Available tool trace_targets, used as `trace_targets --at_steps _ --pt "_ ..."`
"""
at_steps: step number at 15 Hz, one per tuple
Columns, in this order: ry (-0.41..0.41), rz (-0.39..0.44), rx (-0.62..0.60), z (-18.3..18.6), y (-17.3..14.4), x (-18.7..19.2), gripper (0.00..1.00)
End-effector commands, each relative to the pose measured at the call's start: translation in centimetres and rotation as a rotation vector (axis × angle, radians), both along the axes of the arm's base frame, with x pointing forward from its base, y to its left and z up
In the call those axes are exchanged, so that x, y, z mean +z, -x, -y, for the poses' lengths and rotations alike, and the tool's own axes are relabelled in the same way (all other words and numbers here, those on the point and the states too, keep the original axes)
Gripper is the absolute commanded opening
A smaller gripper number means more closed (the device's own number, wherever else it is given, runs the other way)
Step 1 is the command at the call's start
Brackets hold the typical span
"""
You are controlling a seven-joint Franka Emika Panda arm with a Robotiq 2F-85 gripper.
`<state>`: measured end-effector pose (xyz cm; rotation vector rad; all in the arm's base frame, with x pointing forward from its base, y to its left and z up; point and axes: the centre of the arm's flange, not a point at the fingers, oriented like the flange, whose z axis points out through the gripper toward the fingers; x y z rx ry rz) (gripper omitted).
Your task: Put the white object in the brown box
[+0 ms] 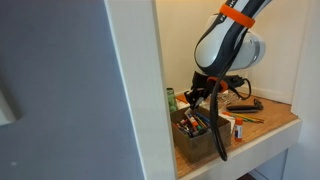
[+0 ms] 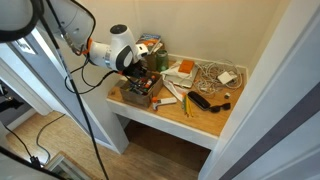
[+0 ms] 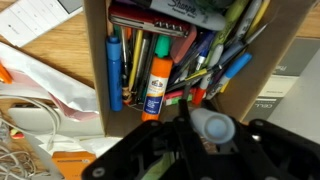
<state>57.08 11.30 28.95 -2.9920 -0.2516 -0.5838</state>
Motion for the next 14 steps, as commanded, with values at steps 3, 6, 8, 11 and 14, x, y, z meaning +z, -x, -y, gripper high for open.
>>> trace_targets --at_steps 3,6,8,11,14 --pt "0.035 0.069 0.008 -0.3 1.2 -2.2 0.05" --pt "0.041 0.055 0.028 -0.4 1.4 -3.1 0.44" --pt "0.038 0.039 0.045 -0.8 1.5 -2.7 0.51" --pt "0.029 0.037 0.076 -1.6 1.6 -0.6 0.74" --pt "0.008 0.003 0.106 -2.0 1.9 3.6 0.95"
